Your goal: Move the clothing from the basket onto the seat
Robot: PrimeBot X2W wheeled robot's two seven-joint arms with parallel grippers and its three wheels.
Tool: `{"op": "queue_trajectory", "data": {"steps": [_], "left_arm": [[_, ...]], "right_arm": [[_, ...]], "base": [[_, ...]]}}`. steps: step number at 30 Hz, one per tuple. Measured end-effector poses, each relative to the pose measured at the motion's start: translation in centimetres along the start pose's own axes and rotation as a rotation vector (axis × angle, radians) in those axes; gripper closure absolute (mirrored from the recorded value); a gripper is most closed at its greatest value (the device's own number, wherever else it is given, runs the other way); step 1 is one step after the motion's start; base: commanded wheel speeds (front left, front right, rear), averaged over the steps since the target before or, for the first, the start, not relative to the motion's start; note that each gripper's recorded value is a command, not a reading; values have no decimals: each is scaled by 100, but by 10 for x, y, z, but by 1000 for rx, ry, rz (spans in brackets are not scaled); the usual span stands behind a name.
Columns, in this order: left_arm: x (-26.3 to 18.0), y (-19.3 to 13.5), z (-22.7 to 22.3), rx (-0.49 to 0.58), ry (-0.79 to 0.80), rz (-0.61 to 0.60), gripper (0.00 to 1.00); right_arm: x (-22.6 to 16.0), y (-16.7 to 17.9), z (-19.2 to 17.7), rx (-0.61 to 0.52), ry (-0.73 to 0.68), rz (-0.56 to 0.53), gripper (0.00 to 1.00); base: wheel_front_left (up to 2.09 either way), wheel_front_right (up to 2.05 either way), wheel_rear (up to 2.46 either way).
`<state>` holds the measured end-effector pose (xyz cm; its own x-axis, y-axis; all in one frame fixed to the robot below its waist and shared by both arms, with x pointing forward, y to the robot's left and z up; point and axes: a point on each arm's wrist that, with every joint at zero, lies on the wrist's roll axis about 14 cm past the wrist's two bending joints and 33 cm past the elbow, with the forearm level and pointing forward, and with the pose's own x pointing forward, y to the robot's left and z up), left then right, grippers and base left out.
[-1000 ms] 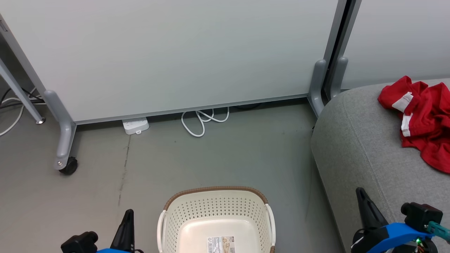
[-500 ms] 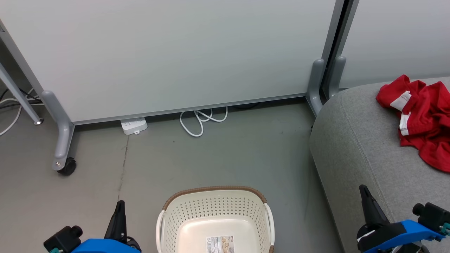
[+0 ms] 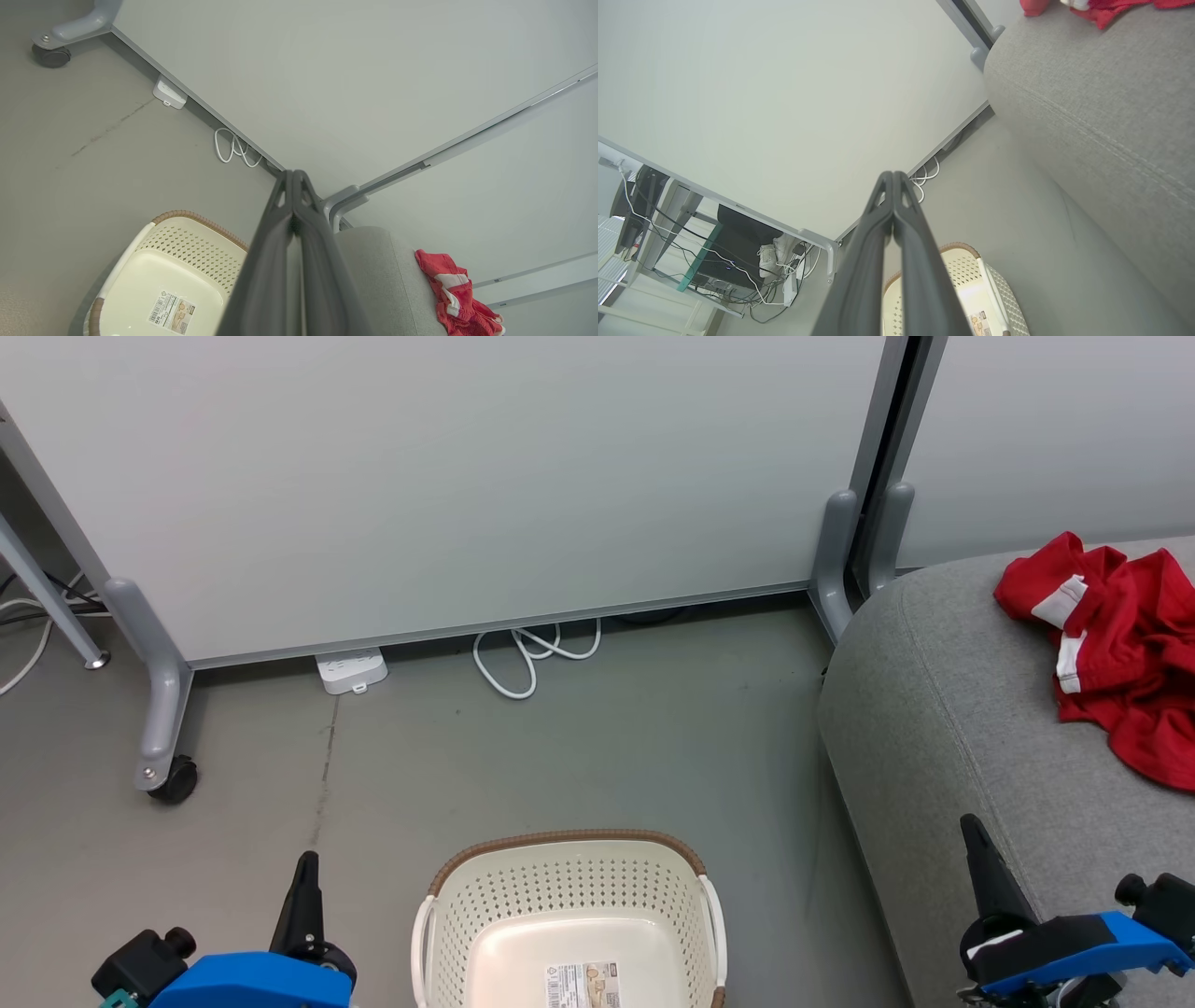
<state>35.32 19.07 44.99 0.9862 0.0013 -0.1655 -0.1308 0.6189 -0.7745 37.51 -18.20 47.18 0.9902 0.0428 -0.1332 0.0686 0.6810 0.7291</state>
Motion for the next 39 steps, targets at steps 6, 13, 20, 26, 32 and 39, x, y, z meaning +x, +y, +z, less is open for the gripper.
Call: {"op": "queue_trajectory", "data": {"steps": [6,13,20,26,32,39], "left_arm": [[2,-2,4,-67,-8,-3,100],[6,-7,10,-142,-16,-13,100],[8,-9,13,-211,-21,-20,100],[10,-11,16,-266,-27,-26,100],[13,-17,21,-319,-33,-45,100],[14,-18,24,-379,-37,-52,100]], "right_arm": [[0,1,3,75,-8,3,100],[3,3,7,157,-20,14,100],[3,4,10,236,-27,19,100],[4,5,13,299,-34,28,100],[5,7,16,359,-43,36,100],[6,8,19,424,-50,45,100]], "base": [[0,0,0],[0,0,0],[0,0,0],[0,0,0],[0,0,0],[0,0,0]]}}
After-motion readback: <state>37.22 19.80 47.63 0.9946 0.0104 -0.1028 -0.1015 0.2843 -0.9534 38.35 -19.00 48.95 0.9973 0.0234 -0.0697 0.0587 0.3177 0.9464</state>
